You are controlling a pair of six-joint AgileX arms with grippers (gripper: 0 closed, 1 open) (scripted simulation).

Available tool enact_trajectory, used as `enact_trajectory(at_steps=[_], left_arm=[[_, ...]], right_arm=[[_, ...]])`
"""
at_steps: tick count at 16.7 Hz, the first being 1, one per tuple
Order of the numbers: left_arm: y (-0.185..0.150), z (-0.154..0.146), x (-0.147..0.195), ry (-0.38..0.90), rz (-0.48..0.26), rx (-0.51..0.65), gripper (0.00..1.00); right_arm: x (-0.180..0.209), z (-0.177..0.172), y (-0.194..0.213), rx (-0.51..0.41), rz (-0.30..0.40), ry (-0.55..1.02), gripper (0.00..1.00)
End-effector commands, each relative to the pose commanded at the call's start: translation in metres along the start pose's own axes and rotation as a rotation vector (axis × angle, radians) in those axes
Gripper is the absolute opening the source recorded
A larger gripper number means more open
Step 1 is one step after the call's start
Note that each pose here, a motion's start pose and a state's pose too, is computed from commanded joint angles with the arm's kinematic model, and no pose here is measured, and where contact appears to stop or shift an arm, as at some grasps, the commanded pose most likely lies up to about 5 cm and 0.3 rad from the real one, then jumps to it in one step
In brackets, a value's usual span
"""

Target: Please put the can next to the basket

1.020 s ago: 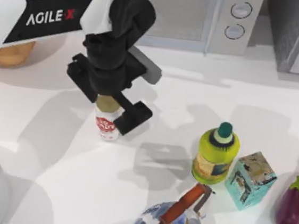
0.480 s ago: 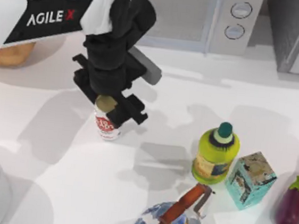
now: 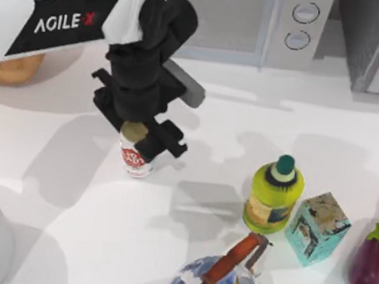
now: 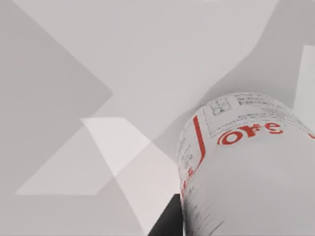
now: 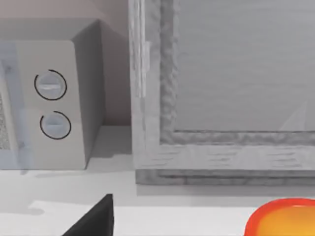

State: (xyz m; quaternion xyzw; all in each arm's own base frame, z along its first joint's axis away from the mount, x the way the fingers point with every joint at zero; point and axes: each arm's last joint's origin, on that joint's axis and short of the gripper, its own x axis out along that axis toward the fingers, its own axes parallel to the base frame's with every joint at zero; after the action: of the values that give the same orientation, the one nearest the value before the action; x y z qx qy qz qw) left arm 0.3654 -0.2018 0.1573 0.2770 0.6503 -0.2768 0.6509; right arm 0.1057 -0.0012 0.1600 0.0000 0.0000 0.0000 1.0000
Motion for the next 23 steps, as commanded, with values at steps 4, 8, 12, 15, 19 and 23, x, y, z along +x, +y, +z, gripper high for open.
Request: enact_trajectory(at_steps=[4,8,12,15,19,23], left_arm=[[0.0,0.0,-0.001,-0.001,0.0,0.0,0.0],[0.024,-0.013,-0.035,-0.053,0.005,-0.045,0.0],[0.092,-0.071,-0.094,-0.131,0.032,-0.225,0.0],[0.152,-0.137,-0.104,-0.12,0.048,-0.439,0.0],[0.214,-0.209,-0.065,-0.054,0.04,-0.692,0.0],[0.236,-0.236,-0.02,0.0,0.001,-0.785,0.0]], right_arm=[[0.0,0.0,0.0,0.0,0.0,0.0,1.0],[0.0,0.0,0.0,0.0,0.0,0.0,1.0],[0.0,0.0,0.0,0.0,0.0,0.0,1.0],[0.0,0.0,0.0,0.0,0.0,0.0,1.0],[0.0,0.0,0.0,0.0,0.0,0.0,1.0],[0.0,0.0,0.0,0.0,0.0,0.0,1.0]])
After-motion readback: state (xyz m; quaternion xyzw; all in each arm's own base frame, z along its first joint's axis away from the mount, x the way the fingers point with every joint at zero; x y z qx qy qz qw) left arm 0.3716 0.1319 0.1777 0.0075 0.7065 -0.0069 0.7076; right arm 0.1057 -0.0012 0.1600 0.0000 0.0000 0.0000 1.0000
